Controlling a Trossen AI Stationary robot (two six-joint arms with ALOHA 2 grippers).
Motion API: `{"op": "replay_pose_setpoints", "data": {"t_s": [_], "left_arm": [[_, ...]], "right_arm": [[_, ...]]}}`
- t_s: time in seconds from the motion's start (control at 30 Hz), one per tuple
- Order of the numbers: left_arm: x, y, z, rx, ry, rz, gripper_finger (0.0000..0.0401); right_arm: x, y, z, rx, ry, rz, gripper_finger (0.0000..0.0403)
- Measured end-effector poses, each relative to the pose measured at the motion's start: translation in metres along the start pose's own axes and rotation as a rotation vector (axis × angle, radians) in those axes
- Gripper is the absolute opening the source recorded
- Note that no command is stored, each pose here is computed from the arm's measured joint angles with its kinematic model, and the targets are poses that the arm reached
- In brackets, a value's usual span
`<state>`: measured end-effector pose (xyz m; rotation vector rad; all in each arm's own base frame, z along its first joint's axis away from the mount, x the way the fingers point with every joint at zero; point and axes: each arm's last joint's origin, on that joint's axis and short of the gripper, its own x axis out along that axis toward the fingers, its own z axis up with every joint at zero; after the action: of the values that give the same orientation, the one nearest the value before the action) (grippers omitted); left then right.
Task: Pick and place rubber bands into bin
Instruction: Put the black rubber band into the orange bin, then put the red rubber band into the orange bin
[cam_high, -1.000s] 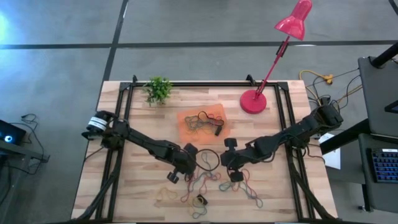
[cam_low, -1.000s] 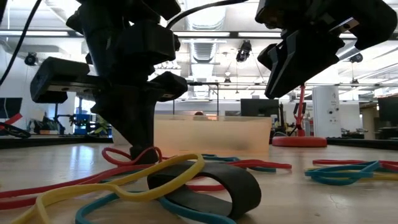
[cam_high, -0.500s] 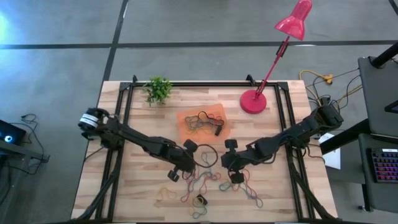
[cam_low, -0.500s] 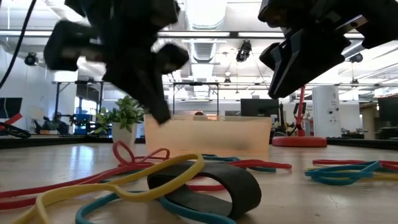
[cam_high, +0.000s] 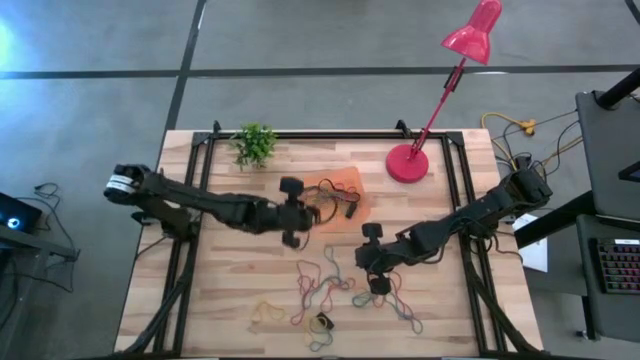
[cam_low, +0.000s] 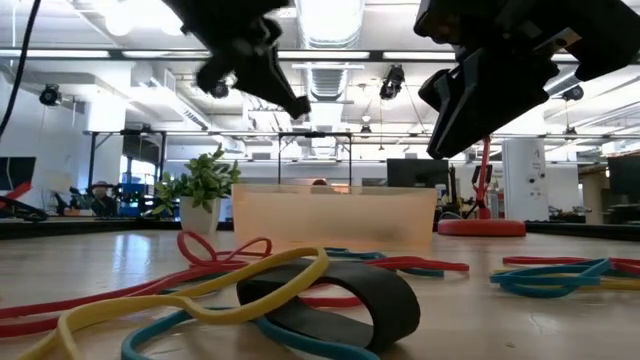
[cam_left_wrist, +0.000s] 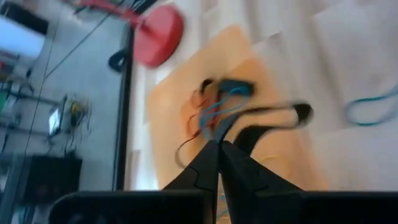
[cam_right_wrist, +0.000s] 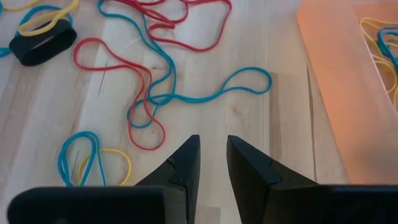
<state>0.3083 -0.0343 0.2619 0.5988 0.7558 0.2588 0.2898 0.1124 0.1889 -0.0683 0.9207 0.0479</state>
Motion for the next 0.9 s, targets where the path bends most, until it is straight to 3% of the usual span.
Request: {"op": "replay_pose_setpoints", "data": {"t_s": [0.27,0.47,0.9], "left_arm": [[0.040,0.018,-0.025,-0.046,0.144,0.043,0.0000],[0.057,0.017,-0.036,-0.035,0.209,0.035,0.0002],[0.055,0.015,-0.037,-0.058,0.211,0.025,0.0084]], "right_arm": [[0.000,0.000,0.000,0.001,-0.005,-0.001,0.0068],[0.000,0.000,0.000,-0.002,-0.008,-0.017,0.0068],[0.001,-0.001,-0.004,0.016,0.017,-0.021,0.0068]]}}
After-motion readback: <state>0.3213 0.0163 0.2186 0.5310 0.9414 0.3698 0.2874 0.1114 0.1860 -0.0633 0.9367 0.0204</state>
